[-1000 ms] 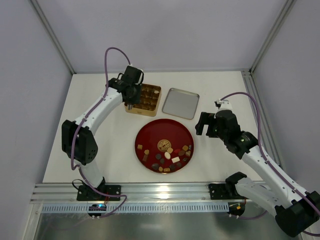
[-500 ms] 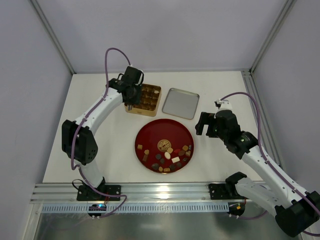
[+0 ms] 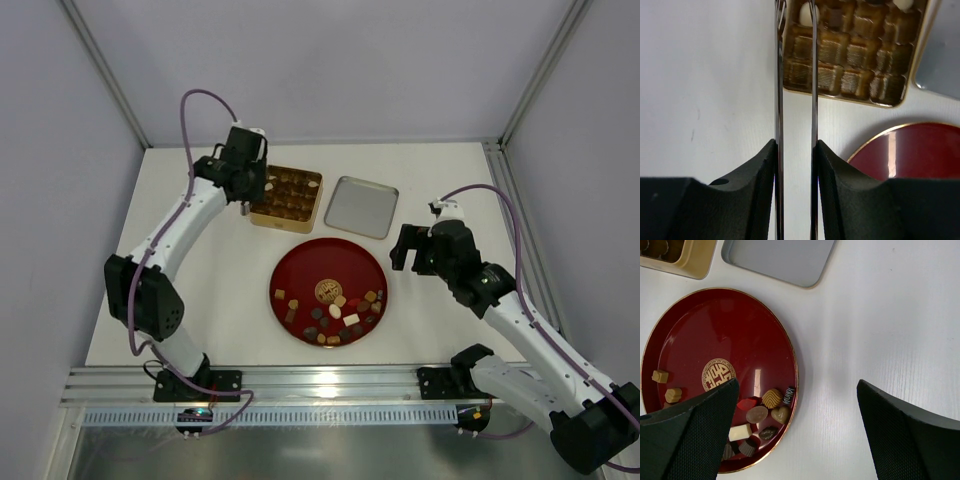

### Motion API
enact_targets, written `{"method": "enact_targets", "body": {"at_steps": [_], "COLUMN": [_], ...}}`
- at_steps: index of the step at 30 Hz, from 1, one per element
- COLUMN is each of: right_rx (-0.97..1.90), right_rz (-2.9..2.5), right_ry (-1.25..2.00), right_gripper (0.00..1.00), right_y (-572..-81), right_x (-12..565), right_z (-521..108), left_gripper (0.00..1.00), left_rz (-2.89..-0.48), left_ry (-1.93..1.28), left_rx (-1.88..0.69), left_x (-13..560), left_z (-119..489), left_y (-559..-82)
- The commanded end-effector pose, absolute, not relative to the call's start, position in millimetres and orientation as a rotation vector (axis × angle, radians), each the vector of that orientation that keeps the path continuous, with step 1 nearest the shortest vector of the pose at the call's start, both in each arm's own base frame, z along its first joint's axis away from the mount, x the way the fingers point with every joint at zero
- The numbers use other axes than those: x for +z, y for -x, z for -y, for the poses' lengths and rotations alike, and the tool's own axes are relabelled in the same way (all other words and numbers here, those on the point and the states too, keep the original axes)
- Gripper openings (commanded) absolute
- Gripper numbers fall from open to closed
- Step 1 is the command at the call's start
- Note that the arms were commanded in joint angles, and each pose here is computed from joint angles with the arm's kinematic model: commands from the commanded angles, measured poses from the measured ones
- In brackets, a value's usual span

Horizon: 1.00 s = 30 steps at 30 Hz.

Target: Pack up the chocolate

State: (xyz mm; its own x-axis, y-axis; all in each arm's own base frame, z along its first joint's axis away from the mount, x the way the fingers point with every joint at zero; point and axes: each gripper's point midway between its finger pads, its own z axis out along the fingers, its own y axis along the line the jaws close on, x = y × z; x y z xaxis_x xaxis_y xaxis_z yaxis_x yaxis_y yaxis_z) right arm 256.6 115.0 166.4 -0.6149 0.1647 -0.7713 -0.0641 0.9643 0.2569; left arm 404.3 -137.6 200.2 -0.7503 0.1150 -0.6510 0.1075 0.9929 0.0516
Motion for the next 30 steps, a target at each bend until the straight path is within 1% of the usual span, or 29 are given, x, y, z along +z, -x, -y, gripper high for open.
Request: {"method": "enact_targets", "body": {"at_steps": [1,4,5,12,15,17,23,30], "right_rx": [0.388,0.408,0.420,0.484,0.505,0.513,0.515,0.527], "right_rz": [-2.139,-2.135,-2.139,-2.121,-2.125,-2.120,-2.115,-2.116], "right_ry": [-0.050,-0.040,-0.032,-0.008,-0.005,-0.005,-0.002,-0.011], "right_gripper": [1.00,1.00,1.00,1.00,1.00,1.00,1.00,1.00], "right_y": [-264,-265,-264,-261,-259,-258,-252,-246], "right_x": [188,190,190,198,196,197,195,191], "right_z": [-124,-127,-130,-138,-140,-141,-139,-137], "left_gripper": [0.36,0.38,0.38,0.39,0.39,0.39,0.42,0.58], "left_rz": [-2.279,-2.274,-2.276,-2.328,-2.360,-2.374,-2.439,-2.574], "left_ry": [0.100,0.195,0.248,0.448,0.457,0.489,0.493,0.503], "left_rx": [0.035,0.058,0.075,0.097,0.103,0.141,0.163,0.201], "left_x": [245,235,229,162,141,131,104,60], "left_z": [79,52,34,-20,-22,-38,-40,-40], "left_y": [-415,-422,-425,-442,-446,-446,-440,-423]}}
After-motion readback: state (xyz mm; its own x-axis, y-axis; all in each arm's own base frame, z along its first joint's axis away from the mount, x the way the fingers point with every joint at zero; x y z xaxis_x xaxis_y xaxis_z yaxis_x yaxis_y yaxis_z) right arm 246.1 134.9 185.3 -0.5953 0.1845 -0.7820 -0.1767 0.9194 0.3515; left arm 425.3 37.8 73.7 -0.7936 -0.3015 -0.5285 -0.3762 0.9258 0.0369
